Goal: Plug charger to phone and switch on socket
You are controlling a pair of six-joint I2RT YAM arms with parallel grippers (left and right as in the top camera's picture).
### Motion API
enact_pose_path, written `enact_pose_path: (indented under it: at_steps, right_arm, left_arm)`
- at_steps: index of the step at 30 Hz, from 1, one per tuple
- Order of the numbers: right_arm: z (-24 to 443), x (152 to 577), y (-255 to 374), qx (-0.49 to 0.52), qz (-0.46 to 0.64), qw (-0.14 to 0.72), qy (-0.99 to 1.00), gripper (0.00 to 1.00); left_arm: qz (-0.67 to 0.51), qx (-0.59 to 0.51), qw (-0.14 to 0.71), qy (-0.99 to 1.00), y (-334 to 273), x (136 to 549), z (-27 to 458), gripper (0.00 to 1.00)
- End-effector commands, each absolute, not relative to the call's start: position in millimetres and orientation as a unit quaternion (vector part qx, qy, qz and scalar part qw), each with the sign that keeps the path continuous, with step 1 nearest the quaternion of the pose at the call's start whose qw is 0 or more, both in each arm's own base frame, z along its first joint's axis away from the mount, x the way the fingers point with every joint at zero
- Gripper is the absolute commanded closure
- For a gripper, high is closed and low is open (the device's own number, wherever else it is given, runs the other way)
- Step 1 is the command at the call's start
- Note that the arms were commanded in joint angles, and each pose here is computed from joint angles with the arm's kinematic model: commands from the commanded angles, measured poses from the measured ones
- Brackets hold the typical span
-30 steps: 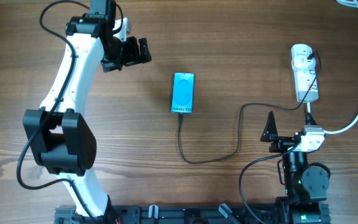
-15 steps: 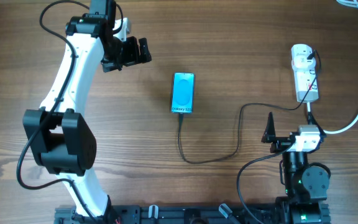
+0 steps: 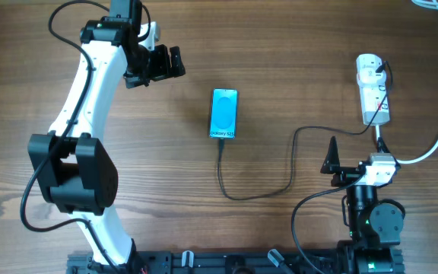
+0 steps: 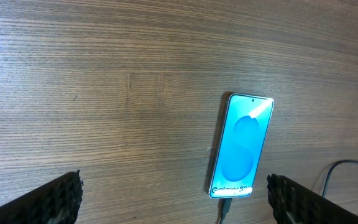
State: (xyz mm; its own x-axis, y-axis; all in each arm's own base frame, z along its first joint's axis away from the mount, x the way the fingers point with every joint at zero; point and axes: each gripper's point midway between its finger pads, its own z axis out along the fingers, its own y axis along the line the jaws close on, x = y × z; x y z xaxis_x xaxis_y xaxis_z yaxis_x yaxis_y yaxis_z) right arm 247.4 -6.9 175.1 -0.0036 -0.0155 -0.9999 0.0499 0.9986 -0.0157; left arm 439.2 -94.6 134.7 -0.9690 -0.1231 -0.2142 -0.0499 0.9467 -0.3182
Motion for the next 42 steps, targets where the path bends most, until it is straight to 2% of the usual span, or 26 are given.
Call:
enact_pose_path:
  at_steps: [1, 19, 24, 30, 35, 42]
  right_arm:
    - [178, 246, -8, 0.021, -0.019, 0.712, 0.702, 0.0]
    - [179, 246, -8, 0.021, -0.019, 0.712, 0.701, 0.0]
    - [179, 246, -8, 0.021, -0.018, 0.712, 0.701, 0.0]
    - [178, 246, -8, 0.021, -0.019, 0.712, 0.702, 0.0]
    - [179, 246, -8, 0.021, -0.019, 0.712, 0.701, 0.0]
    - [179, 246, -8, 0.021, -0.019, 0.712, 0.701, 0.0]
  left_arm:
    - [-0.152, -0.05, 0.113, 0.981, -91, 440, 131, 0.0]
    - [-0.152, -0.047, 0.113, 0.981, -93, 440, 131, 0.0]
    - [-0.119, -0.043, 0.158, 0.979, -81, 436, 162, 0.0]
    - [-0.081, -0.045, 0.214, 0.972, -62, 388, 174, 0.0]
    - [-0.077, -0.046, 0.253, 0.963, -53, 342, 211, 0.0]
    - [-0.106, -0.038, 0.282, 0.953, -53, 277, 170, 0.0]
